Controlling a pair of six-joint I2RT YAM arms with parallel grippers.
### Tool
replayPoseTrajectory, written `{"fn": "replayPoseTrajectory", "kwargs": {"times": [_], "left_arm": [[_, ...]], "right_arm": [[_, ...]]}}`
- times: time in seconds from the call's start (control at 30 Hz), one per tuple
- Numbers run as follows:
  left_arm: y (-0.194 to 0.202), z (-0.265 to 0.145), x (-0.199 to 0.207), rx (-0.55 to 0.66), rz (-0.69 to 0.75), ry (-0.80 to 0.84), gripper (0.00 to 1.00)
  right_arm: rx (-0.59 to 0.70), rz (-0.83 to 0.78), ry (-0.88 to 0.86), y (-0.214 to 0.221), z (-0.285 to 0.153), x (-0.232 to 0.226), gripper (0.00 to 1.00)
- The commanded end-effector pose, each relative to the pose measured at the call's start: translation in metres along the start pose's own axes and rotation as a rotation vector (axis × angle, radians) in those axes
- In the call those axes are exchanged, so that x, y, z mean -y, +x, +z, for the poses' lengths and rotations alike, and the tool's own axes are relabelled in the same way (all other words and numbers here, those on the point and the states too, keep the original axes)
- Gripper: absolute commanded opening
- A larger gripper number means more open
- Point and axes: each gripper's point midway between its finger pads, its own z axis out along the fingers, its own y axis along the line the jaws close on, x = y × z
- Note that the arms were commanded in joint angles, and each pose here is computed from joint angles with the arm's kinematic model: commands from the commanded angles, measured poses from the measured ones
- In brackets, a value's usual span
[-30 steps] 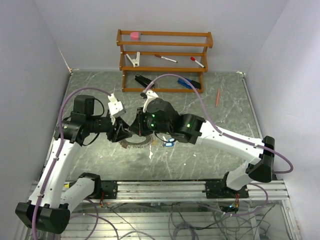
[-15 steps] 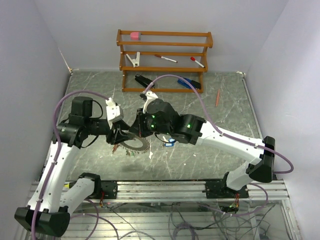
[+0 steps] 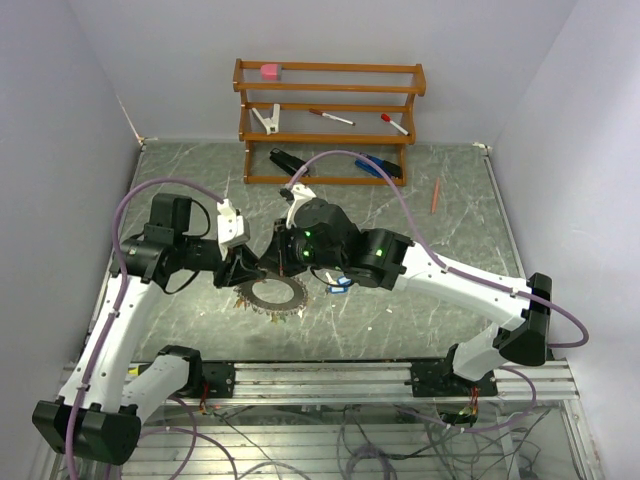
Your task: Put the keys on the keyring
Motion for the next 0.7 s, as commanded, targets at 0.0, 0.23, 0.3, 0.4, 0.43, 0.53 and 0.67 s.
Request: {"fn": "replayPoseTrajectory", "kwargs": {"times": [0.0,0.23,0.3,0.4,0.43,0.53,0.67], "left_arm": [[0.0028,-0.0010,0.0144,0.012,-0.016,0.039,0.36],[0.0000,-0.0003,0.0141,0.023,-0.021,0.045,0.25],[-0.0002,0.0002,0.0144,0.025,-0.026,0.053,0.21],[0.0007,0.0007,0.0155,0.023,-0.033,0.064,0.19],[0.0006,0.0007,0.0157,0.024,-0.032,0.066,0.17],[0.0003,0.0009,0.0174,0.027,-0.030,0.077,0.14],[0.0002,0.0011,0.0189,0.029,-0.033,0.088,0.07]], "right_arm": [[0.123,0.022,-0.072,-0.0377,-0.0179,-0.0234,0.00],[0.114,0.027,-0.075,-0.0344,-0.0155,-0.0231,0.00],[0.115,0.028,-0.075,-0.0343,-0.0158,-0.0229,0.00],[0.115,0.026,-0.076,-0.0352,-0.0166,-0.0233,0.00],[0.116,0.023,-0.078,-0.0352,-0.0167,-0.0241,0.00],[0.119,0.016,-0.090,-0.0357,-0.0170,-0.0259,0.00],[0.121,0.002,-0.113,-0.0346,-0.0180,-0.0279,0.00]]}}
